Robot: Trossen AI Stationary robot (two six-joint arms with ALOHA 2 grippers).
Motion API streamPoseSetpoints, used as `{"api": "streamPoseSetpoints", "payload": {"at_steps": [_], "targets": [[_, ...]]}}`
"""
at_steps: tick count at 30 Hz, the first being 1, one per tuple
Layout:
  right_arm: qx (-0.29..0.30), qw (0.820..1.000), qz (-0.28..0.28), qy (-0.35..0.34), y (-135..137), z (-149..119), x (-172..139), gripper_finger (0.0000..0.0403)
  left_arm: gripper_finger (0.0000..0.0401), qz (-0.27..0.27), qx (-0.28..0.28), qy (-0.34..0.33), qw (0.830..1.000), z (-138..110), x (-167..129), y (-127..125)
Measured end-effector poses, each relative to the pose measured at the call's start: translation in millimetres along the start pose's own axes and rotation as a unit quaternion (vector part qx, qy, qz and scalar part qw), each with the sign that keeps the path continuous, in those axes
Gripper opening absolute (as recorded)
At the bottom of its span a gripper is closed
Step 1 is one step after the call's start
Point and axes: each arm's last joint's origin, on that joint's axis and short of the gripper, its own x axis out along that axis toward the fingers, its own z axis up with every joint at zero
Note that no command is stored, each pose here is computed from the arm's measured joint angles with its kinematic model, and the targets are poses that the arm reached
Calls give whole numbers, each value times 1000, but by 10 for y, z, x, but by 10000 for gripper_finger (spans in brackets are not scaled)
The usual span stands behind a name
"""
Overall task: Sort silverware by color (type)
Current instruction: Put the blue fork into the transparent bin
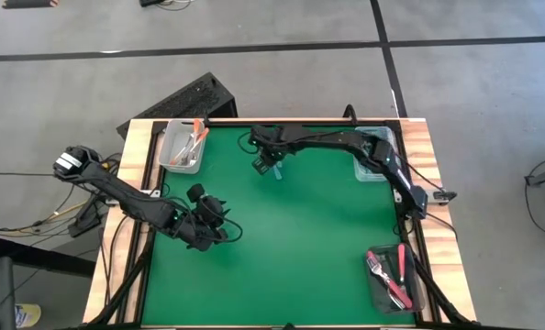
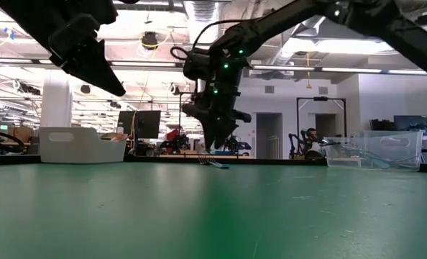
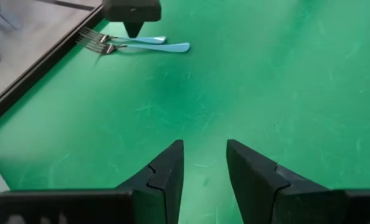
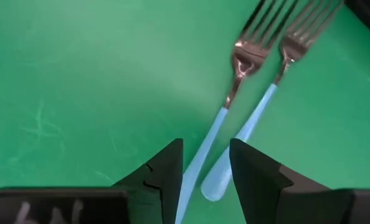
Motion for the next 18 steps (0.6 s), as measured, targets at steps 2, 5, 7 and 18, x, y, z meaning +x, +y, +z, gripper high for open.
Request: {"api": "streamPoseSetpoints", "payload": {"at_steps": [2,5,7,18], "targets": [[5,1000,14,13,-10,66,39,155,110,1,0,0,1000,0,0,1],[16,999,17,32,-15,124,134,155,110,2,0,-1,1000,0,0,1],[13,999,6,48,-8,138,171,154,110,2,0,-1,1000,0,0,1],[83,995,24,46,-197,356,131,146,110,6,7,3,1000,-10,0,12]]}}
